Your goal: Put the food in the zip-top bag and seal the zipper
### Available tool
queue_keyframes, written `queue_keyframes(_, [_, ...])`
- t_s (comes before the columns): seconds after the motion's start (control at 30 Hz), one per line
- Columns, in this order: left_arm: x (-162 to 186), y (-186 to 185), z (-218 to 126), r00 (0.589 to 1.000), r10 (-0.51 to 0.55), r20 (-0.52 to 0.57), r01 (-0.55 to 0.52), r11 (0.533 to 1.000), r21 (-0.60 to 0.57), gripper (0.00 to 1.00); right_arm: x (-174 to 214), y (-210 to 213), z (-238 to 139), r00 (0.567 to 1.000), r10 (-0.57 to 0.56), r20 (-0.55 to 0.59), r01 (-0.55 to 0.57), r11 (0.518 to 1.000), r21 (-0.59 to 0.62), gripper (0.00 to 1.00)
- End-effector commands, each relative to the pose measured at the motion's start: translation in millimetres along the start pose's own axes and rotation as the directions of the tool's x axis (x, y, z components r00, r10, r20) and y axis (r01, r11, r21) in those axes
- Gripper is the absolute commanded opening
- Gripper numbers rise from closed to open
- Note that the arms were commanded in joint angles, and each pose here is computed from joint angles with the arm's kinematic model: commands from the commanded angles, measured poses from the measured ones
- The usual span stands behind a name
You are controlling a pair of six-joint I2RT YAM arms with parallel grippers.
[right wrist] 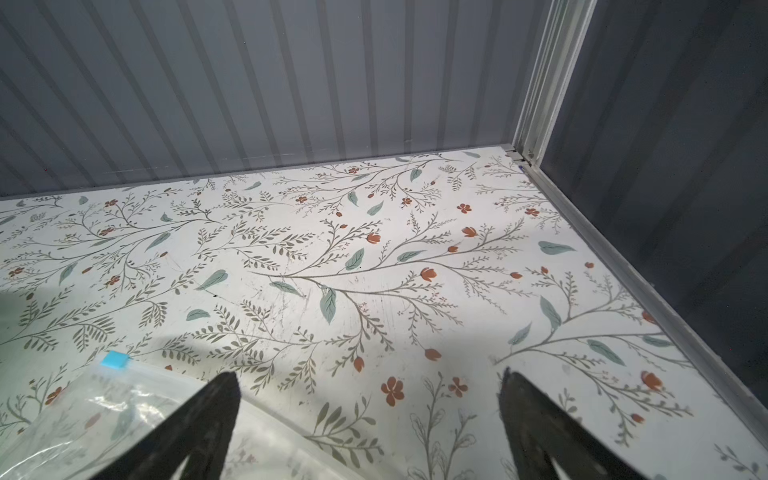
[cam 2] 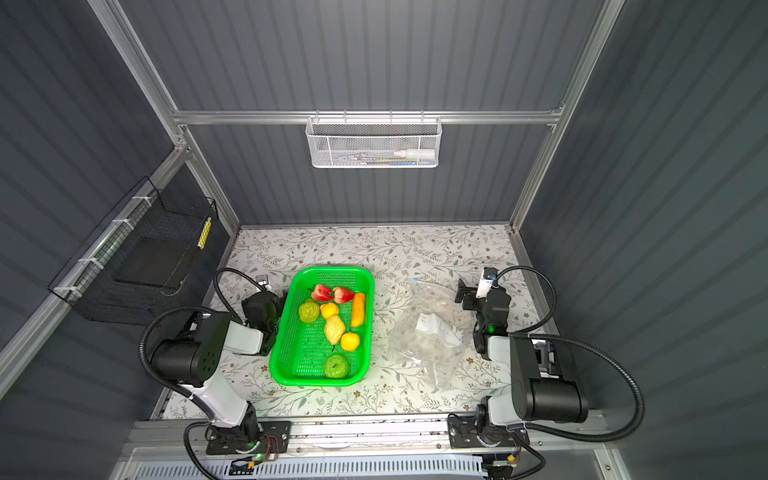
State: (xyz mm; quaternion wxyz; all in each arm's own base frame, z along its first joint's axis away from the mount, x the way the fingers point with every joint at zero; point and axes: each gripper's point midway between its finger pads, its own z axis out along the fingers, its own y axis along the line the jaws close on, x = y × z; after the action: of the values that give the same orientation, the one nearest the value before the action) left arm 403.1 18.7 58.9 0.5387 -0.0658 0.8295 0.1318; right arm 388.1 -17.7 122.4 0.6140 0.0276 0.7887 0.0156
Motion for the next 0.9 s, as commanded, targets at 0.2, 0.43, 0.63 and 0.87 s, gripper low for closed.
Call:
queue_keyframes(0.2, [-12.5,0.5,1.5,0.999,-0.032,0.035,0.032,0.999,0.003,0.99,4.0,-1.3,-0.3,1.000,0.005,-0.007,-0.005,1.000,0.000,0.99])
queue_keyframes(0.43, [-12.2,0.6,1.7,0.999,-0.032,0.034,0.032,0.999,0.002,0.99,4.0,-1.6,0.5,1.000,0.006,-0.010,-0.006,1.000,-0.001,0.99])
queue_keyframes(0.63, [-12.7,0.5,1.5,0.999,-0.032,0.036,0.032,0.999,0.003,0.99,4.1,-1.4,0.4,1.000,0.006,-0.011,-0.006,1.000,-0.002,0.99])
queue_keyframes(0.87, [-11.7,0.5,0.8,0.999,-0.032,0.034,0.032,0.999,0.005,0.99,4.1,-1.6,0.1,1.000,0.005,-0.010,-0.005,1.000,0.000,0.99])
